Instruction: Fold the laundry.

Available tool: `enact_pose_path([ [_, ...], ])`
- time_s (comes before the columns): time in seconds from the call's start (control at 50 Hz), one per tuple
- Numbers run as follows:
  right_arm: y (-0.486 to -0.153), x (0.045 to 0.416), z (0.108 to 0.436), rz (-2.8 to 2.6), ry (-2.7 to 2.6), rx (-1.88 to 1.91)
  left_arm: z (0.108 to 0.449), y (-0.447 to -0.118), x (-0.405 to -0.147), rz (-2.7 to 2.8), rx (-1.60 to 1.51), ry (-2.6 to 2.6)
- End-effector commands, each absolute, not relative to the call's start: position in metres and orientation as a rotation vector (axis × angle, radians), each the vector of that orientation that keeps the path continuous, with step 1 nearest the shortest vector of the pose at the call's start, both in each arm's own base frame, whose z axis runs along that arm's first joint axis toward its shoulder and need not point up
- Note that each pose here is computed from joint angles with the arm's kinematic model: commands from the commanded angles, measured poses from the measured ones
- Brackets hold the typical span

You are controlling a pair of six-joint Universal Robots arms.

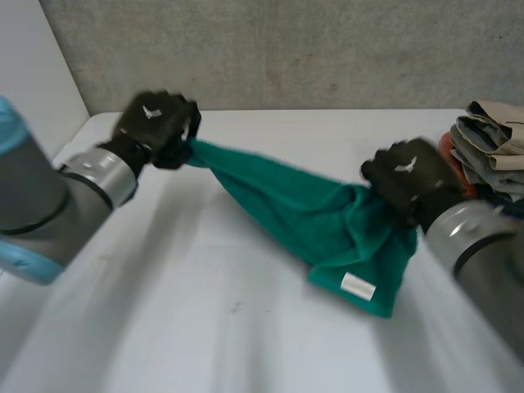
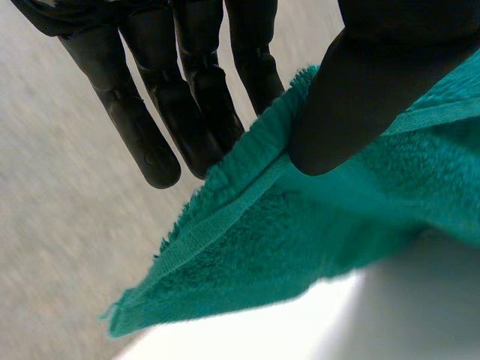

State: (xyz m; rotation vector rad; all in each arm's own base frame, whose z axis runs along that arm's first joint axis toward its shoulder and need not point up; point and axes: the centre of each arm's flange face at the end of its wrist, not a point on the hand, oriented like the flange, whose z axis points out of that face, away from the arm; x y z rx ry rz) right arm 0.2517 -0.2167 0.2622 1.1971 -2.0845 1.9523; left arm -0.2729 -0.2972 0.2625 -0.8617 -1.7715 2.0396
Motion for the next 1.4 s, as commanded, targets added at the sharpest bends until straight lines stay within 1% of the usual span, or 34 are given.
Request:
enact_pose_path([
  [0.02,-0.240,0.224,0.319,1.853,-2.026,1.204,0.312,-0.246,-0.254,2.118,-0.787,-1.652],
  [0.08,-0.254,0.220,0.325,1.855,-2.015,1.182,0.315,-0.232,-0.248,2.135,-0.785,-1.641],
  [0.1,-0.267,0.222,0.320,1.851,-2.011,1.187,0.313,-0.231,-0.246,2.134,-0.784,-1.648],
  [0.18,-0.296,0.234,0.296,1.850,-2.022,1.261,0.301,-0.230,-0.244,2.106,-0.782,-1.693],
  [0.24,-0.305,0.242,0.278,1.846,-2.047,1.327,0.278,-0.237,-0.247,2.031,-0.795,-1.768],
  [0.26,-0.309,0.246,0.264,1.831,-2.080,1.375,0.271,-0.239,-0.248,2.009,-0.801,-1.790],
  [0.28,-0.311,0.248,0.257,1.823,-2.097,1.398,0.256,-0.244,-0.251,1.959,-0.811,-1.830],
  [0.3,-0.313,0.249,0.248,1.806,-2.115,1.419,0.256,-0.245,-0.251,1.959,-0.811,-1.831],
  [0.32,-0.321,0.253,0.229,1.771,-2.153,1.457,0.235,-0.254,-0.255,1.896,-0.826,-1.890],
  [0.36,-0.329,0.255,0.215,1.755,-2.165,1.468,0.225,-0.262,-0.257,1.880,-0.835,-1.912],
  [0.38,-0.339,0.258,0.205,1.764,-2.153,1.466,0.220,-0.268,-0.259,1.875,-0.843,-1.922],
  [0.4,-0.346,0.259,0.201,1.778,-2.139,1.459,0.211,-0.280,-0.262,1.876,-0.852,-1.941],
  [0.44,-0.353,0.261,0.195,1.801,-2.117,1.451,0.204,-0.290,-0.266,1.870,-0.865,-1.955],
  [0.5,-0.367,0.259,0.193,1.840,-2.064,1.392,0.198,-0.300,-0.273,1.873,-0.866,-1.973],
  [0.54,-0.371,0.254,0.196,1.838,-2.060,1.309,0.199,-0.300,-0.275,1.878,-0.868,-1.980],
  [0.6,-0.371,0.248,0.195,1.804,-2.108,1.202,0.198,-0.290,-0.282,1.853,-0.884,-1.980],
  [0.66,-0.359,0.236,0.212,1.817,-2.245,0.959,0.200,-0.282,-0.283,1.842,-0.888,-1.974],
  [0.68,-0.348,0.229,0.225,1.854,-2.328,0.804,0.203,-0.280,-0.282,1.846,-0.886,-1.970],
  [0.72,-0.336,0.223,0.235,1.886,-2.425,0.648,0.210,-0.273,-0.277,1.857,-0.883,-1.960],
  [0.74,-0.325,0.221,0.238,1.902,-2.522,0.540,0.212,-0.270,-0.276,1.861,-0.884,-1.957],
  [0.78,-0.315,0.219,0.236,1.896,-2.613,0.458,0.214,-0.264,-0.274,1.866,-0.884,-1.953],
  [0.86,-0.295,0.219,0.214,1.801,-2.834,0.287,0.221,-0.258,-0.271,1.886,-0.883,-1.932],
  [0.9,-0.295,0.219,0.211,1.788,-2.849,0.261,0.224,-0.256,-0.270,1.892,-0.880,-1.926],
  [0.98,-0.297,0.224,0.188,1.706,-2.898,0.261,0.227,-0.254,-0.270,1.899,-0.880,-1.918],
  [1.0,-0.300,0.230,0.177,1.675,-2.919,0.267,0.227,-0.253,-0.270,1.901,-0.880,-1.916],
  [1.06,-0.303,0.245,0.166,1.664,-2.947,0.276,0.229,-0.252,-0.270,1.905,-0.877,-1.910],
  [1.08,-0.304,0.256,0.154,1.636,-2.967,0.280,0.230,-0.251,-0.271,1.905,-0.879,-1.906],
  [1.16,-0.310,0.270,0.131,1.588,-2.949,0.272,0.232,-0.250,-0.272,1.910,-0.879,-1.896],
  [1.2,-0.316,0.271,0.125,1.586,-2.916,0.245,0.232,-0.250,-0.271,1.911,-0.878,-1.897],
  [1.28,-0.327,0.266,0.132,1.684,-2.788,0.135,0.234,-0.252,-0.270,1.925,-0.868,-1.901],
  [1.32,-0.337,0.261,0.152,1.824,-2.689,0.084,0.239,-0.252,-0.268,1.951,-0.861,-1.896],
  [1.36,-0.335,0.260,0.176,1.925,-2.632,0.107,0.244,-0.252,-0.266,1.968,-0.858,-1.885],
  [1.38,-0.330,0.256,0.207,2.015,-2.559,0.175,0.247,-0.253,-0.265,1.982,-0.852,-1.881],
  [1.4,-0.328,0.254,0.225,2.062,-2.511,0.221,0.254,-0.255,-0.260,2.016,-0.840,-1.876],
])
